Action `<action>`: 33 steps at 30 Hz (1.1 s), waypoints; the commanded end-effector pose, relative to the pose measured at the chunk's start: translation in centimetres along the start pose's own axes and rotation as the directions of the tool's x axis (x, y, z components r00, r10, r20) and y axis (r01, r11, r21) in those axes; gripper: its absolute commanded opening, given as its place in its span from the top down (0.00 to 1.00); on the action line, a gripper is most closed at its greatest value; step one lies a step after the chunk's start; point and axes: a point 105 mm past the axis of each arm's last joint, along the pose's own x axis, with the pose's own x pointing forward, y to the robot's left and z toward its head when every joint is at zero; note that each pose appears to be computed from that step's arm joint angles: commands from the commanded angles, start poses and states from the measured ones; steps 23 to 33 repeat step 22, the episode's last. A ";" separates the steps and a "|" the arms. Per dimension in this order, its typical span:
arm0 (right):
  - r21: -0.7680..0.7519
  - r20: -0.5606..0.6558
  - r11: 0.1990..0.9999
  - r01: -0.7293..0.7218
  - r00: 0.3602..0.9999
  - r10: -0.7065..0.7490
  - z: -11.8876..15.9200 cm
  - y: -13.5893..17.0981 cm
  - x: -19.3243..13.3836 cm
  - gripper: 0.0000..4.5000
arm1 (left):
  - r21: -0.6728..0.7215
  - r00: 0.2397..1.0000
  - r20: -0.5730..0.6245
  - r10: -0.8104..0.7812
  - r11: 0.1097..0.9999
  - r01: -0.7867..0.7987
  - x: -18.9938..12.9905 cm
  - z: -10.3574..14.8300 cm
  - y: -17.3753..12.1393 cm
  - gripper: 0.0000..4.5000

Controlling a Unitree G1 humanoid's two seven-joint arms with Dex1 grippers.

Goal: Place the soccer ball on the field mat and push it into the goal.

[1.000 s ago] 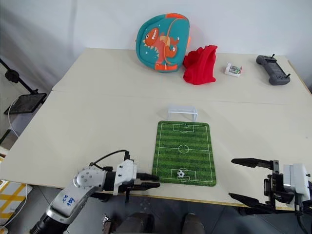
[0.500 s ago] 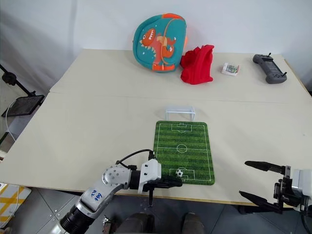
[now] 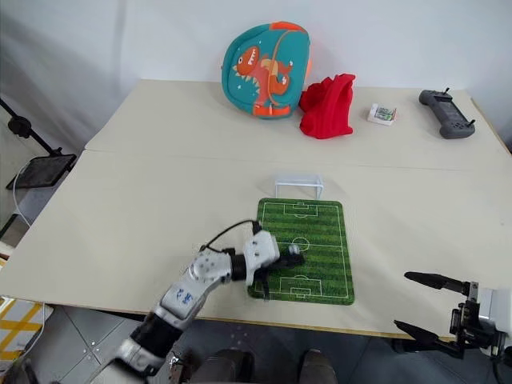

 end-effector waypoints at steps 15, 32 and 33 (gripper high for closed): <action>0.123 0.263 0.948 0.294 0.911 -0.317 1.4 -1.4 4.1 0.00 | -0.038 0.989 0.115 0.088 0.996 -0.084 -12.3 0.0 0.8 1.00; 0.090 0.268 0.956 0.280 0.917 -0.294 0.9 -2.1 4.6 0.00 | -0.113 0.927 -0.016 0.376 0.920 -0.375 -17.8 -1.5 1.9 1.00; 0.090 0.268 0.956 0.280 0.917 -0.294 0.9 -2.1 4.6 0.00 | -0.113 0.927 -0.016 0.376 0.920 -0.375 -17.8 -1.5 1.9 1.00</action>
